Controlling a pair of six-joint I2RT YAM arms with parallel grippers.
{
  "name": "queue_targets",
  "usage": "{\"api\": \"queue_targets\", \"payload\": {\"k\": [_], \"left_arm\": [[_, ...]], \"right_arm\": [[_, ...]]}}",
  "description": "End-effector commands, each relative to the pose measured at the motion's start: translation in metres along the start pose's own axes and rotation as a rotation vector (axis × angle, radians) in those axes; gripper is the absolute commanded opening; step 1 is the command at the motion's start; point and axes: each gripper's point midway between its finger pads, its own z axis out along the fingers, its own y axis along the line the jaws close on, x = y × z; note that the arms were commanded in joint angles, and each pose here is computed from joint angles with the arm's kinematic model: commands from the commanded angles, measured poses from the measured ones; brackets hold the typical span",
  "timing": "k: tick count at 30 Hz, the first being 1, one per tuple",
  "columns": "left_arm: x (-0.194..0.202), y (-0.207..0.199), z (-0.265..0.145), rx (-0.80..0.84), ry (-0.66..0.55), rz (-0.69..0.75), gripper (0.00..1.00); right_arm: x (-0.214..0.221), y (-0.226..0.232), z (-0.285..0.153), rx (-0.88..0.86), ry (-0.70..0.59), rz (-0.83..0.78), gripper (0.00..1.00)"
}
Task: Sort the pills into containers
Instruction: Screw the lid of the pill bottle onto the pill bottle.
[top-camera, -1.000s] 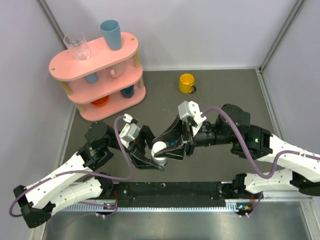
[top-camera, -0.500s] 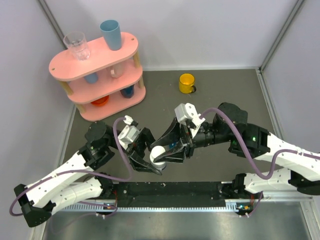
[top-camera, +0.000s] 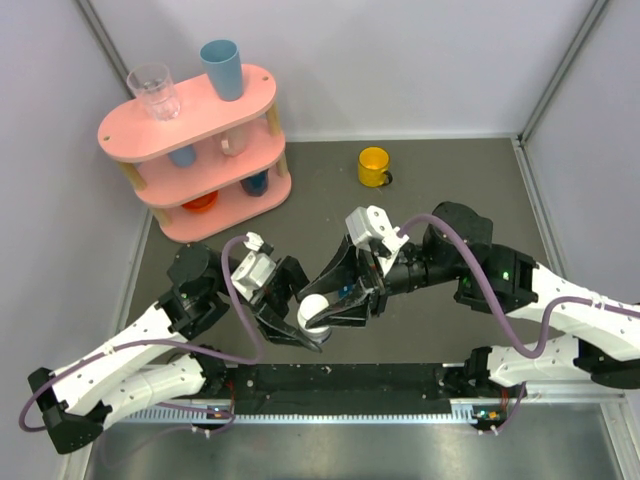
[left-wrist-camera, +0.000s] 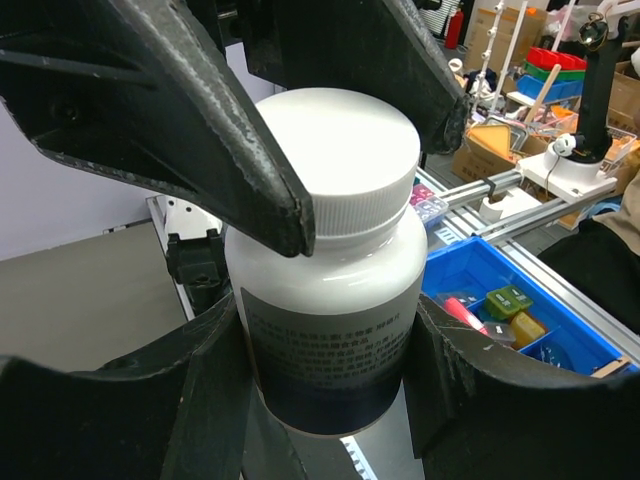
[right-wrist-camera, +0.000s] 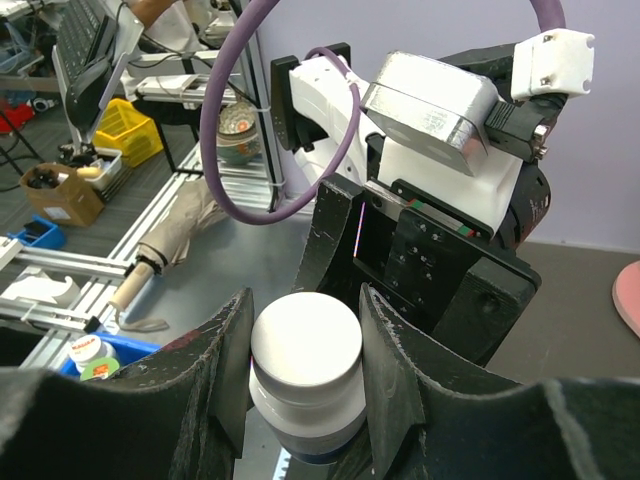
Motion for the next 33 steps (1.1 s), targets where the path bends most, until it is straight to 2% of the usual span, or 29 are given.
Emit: {"api": "queue_targets", "payload": {"k": [1,15,33], "left_arm": [[-0.013,-0.004,0.001,0.026,-0.018,0.068,0.0],[-0.008,-0.016,0.002,0.122,-0.004,0.037,0.0],[-0.003,-0.015,0.006,0.136,-0.001,0.014,0.0]], "right_arm": [[-0.036,0.033,-0.009,-0.134,-0.079,-0.019,0.0],[-0.038,0.058,-0.006,-0.31,-0.053,-0.02,0.0],[-0.06,0.061,-0.017,-0.281,-0.123,-0.065,0.0]]}}
